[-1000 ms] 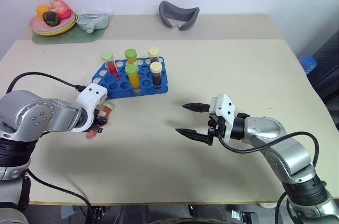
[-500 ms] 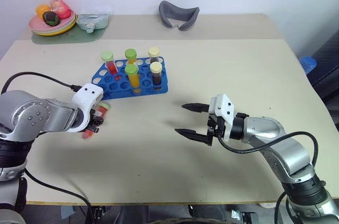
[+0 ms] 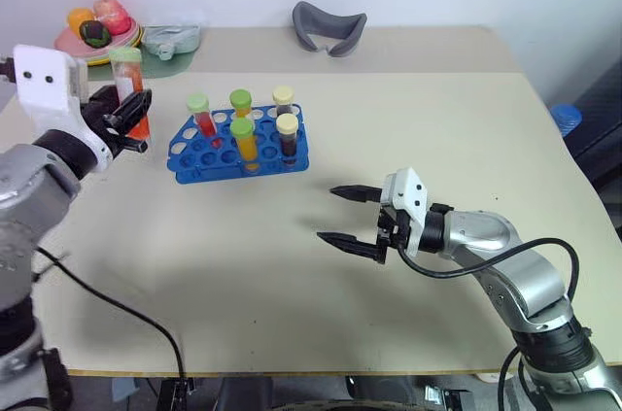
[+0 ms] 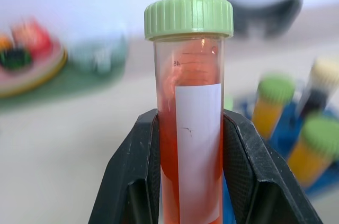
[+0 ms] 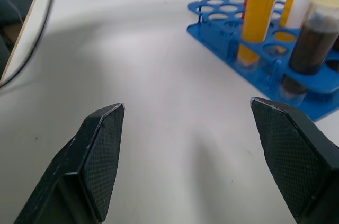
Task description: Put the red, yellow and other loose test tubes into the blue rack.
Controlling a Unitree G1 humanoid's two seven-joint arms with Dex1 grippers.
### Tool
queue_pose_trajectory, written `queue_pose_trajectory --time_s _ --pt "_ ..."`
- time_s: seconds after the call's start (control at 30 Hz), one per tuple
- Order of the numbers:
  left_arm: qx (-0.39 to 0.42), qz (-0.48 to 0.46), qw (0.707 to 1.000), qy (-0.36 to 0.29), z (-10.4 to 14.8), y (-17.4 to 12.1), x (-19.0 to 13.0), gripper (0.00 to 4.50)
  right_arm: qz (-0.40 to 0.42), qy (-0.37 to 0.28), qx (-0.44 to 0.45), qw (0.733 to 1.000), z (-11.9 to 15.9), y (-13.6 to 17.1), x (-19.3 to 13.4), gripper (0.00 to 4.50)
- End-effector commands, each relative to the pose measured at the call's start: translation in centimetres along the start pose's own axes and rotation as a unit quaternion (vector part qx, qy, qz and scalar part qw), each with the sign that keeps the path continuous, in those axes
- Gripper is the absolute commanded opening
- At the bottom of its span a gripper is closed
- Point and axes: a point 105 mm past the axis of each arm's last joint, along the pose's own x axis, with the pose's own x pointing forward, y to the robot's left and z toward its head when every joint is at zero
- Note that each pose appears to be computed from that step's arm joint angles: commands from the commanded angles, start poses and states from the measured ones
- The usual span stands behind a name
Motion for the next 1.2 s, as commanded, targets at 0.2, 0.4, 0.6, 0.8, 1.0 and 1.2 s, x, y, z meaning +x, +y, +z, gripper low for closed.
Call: queue_pose_trajectory --time_s 0.2,0.4,0.6,0.8,1.0,1.2 --pt "0.073 0.033 0.989 -0.127 -3.0 -3.5 0.8 1.33 -0.048 -0.053 -0.008 0.997 2.3 -1.7 0.4 3.9" --pt "0.063 0.073 0.985 -0.143 -5.7 -3.2 1.6 1.33 -0.065 -0.053 -0.009 0.996 2.3 -1.8 0.1 3.9" --pt "0.039 0.068 0.987 -0.139 -7.4 -3.7 2.6 1.33 -0.067 -0.051 -0.008 0.996 2.3 -1.6 0.0 3.9" --pt "0.035 0.043 0.989 -0.136 -8.2 -5.0 3.0 1.33 -0.067 -0.049 -0.008 0.997 2.3 -1.5 0.0 3.9" --pt "0.041 0.045 0.989 -0.132 -8.9 -5.6 3.1 1.33 -0.065 -0.048 -0.009 0.997 2.3 -1.6 -0.1 3.9" --pt "0.027 0.046 0.989 -0.135 -9.1 -6.1 3.5 1.33 -0.061 -0.048 -0.009 0.997 2.2 -1.5 0.0 3.9"
